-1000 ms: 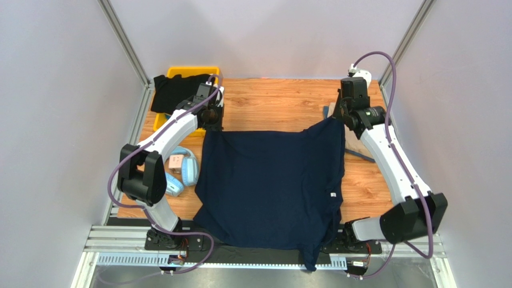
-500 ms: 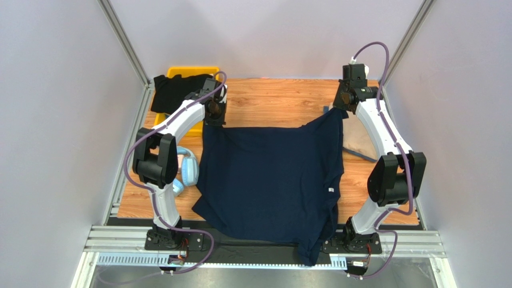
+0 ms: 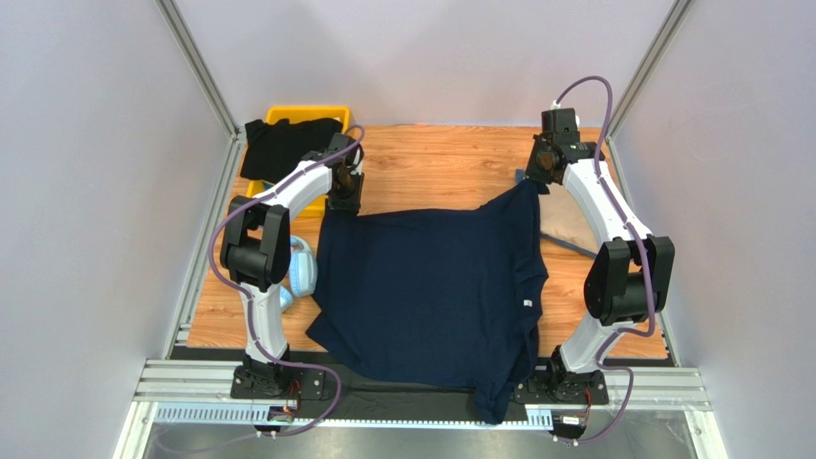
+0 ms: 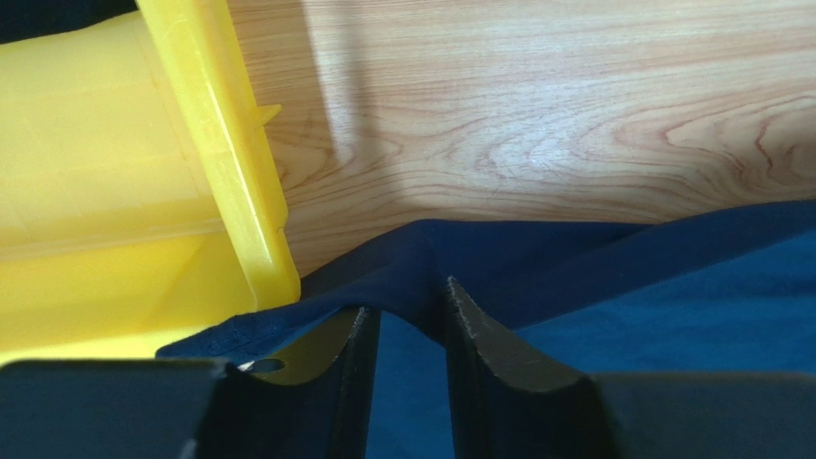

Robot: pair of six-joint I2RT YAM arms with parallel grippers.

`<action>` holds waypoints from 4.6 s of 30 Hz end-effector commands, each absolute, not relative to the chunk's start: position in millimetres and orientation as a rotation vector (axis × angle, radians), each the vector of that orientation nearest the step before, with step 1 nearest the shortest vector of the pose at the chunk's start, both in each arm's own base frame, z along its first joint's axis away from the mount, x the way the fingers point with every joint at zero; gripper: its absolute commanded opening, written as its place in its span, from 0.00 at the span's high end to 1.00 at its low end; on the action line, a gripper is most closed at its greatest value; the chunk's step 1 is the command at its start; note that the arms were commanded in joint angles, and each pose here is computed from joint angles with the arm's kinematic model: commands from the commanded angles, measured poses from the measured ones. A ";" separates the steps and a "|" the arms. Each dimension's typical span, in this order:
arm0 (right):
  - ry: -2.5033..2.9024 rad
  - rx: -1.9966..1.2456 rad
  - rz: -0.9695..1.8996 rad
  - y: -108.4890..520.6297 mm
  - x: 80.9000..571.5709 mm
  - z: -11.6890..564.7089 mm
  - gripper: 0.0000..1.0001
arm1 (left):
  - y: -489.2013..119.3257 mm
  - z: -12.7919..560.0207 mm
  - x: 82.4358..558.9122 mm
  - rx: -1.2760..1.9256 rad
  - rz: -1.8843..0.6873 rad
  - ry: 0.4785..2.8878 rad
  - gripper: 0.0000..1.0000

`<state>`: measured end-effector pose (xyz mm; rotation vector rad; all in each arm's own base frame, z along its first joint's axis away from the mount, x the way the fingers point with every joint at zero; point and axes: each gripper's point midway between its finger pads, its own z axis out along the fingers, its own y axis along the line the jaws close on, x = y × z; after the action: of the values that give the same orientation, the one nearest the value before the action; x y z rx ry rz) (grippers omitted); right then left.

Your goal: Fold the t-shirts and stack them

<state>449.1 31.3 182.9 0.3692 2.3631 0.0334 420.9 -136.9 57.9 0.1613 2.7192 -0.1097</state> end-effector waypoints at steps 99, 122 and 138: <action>2.309 0.460 0.292 55.9 370.7 165.9 0.48 | -81.9 58.7 498.5 -0.329 -0.265 2.589 0.62; 2.297 0.525 0.207 45.2 408.2 158.1 0.22 | -84.2 87.0 476.3 -0.298 -0.304 2.548 0.61; 2.335 0.535 0.148 42.3 449.9 159.5 0.23 | -86.1 68.1 470.7 -0.270 -0.288 2.612 0.53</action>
<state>440.8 46.2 155.6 0.5209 2.3386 0.1733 463.5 -83.2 60.2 -0.2961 2.6316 -0.2696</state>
